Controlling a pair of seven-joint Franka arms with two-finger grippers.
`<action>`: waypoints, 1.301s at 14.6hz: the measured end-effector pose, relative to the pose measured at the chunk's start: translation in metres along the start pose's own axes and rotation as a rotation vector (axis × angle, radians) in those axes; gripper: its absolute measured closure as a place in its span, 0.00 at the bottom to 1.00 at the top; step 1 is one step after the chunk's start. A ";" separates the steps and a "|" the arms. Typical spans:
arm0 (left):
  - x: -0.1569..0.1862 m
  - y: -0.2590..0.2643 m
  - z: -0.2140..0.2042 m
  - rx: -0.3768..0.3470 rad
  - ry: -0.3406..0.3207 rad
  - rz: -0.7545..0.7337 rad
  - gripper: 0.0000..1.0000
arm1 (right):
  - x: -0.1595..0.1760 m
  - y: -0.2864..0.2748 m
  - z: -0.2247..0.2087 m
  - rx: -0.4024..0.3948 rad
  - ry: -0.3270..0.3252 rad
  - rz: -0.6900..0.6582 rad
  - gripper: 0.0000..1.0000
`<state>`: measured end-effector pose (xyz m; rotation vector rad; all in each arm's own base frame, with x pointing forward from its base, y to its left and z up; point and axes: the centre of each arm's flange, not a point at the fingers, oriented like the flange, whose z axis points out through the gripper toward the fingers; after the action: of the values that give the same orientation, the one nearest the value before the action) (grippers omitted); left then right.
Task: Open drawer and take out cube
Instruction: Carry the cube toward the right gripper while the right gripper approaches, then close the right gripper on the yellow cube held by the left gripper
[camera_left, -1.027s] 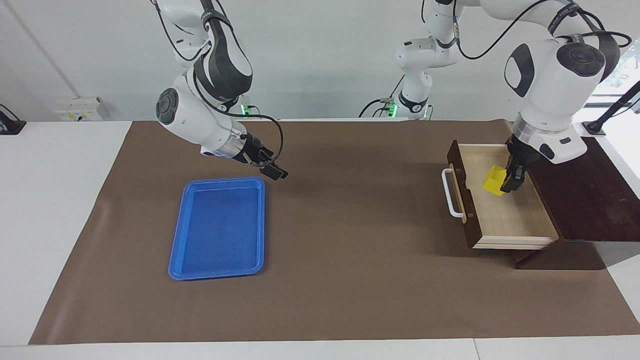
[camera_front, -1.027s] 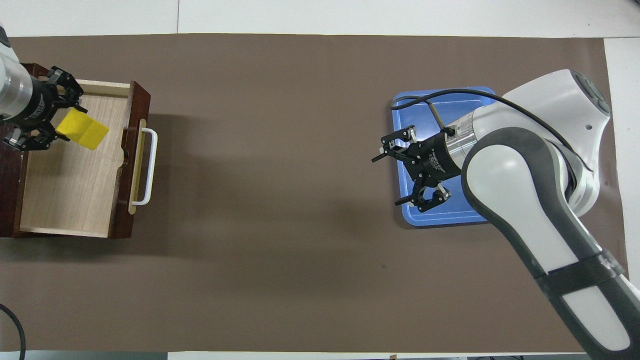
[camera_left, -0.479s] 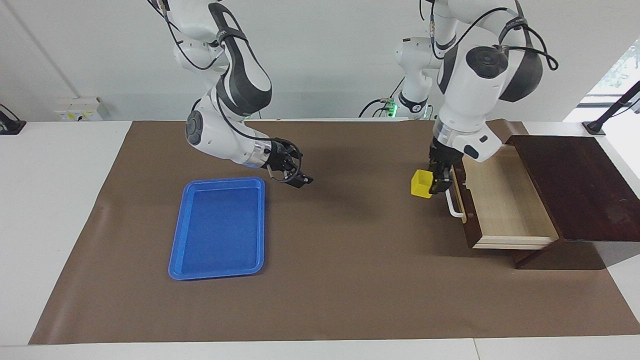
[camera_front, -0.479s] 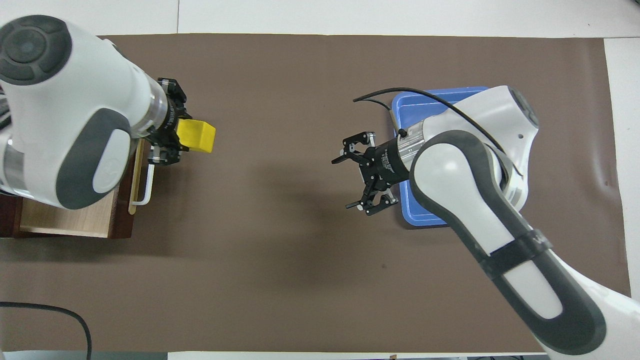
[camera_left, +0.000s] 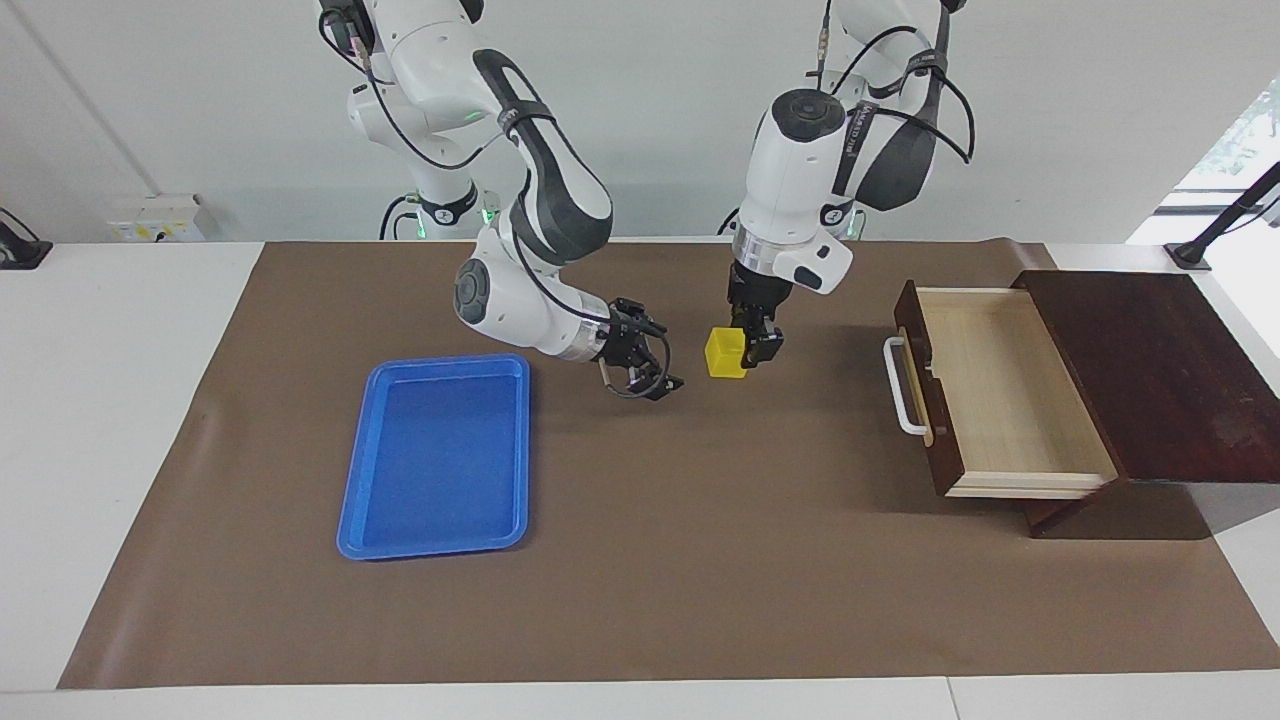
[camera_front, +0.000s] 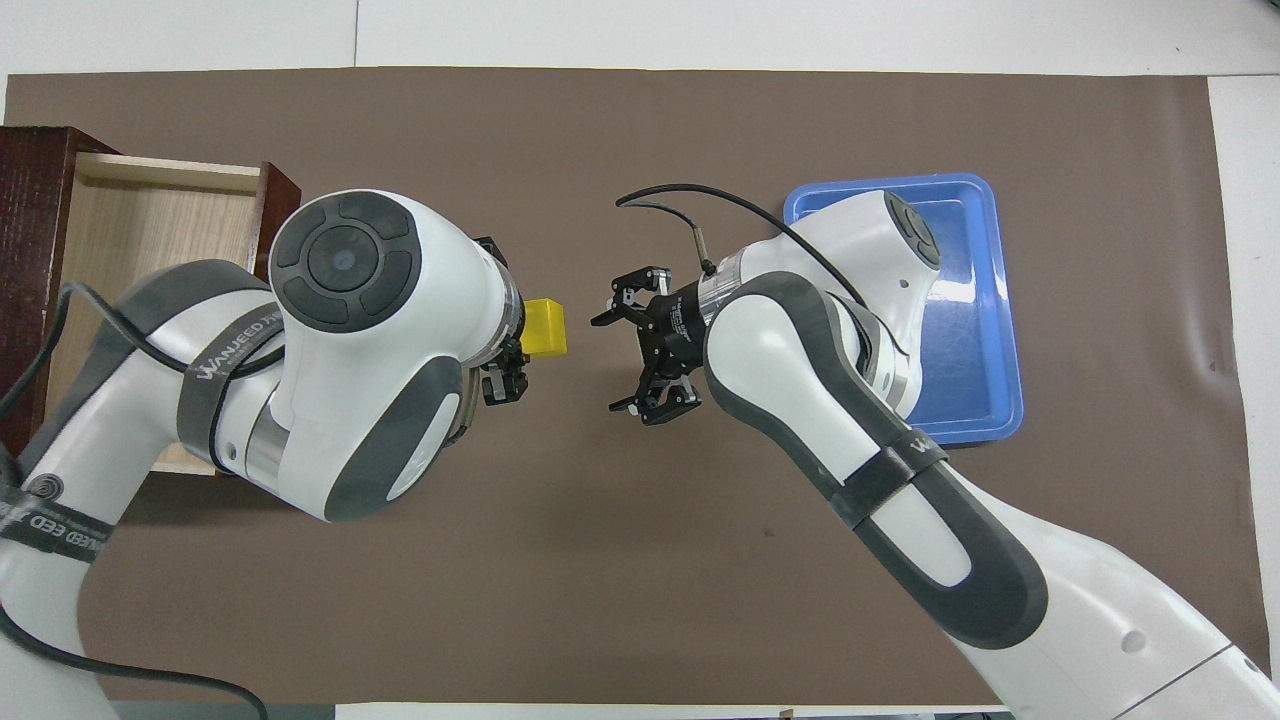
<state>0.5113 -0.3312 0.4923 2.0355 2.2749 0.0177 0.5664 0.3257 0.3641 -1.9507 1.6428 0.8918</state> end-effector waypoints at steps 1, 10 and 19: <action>-0.004 -0.005 0.002 0.004 0.001 -0.036 0.44 | -0.002 0.000 0.003 -0.002 0.000 -0.002 0.00; -0.017 -0.030 0.019 0.024 0.020 -0.110 0.44 | -0.031 -0.004 0.007 0.003 -0.010 -0.009 0.00; -0.015 -0.032 0.019 0.026 0.025 -0.111 0.44 | -0.039 -0.003 0.014 0.008 -0.006 -0.027 0.44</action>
<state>0.4824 -0.3504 0.4723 1.9278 2.4123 0.0055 0.5628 0.3628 0.3820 -1.9584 1.6107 0.8785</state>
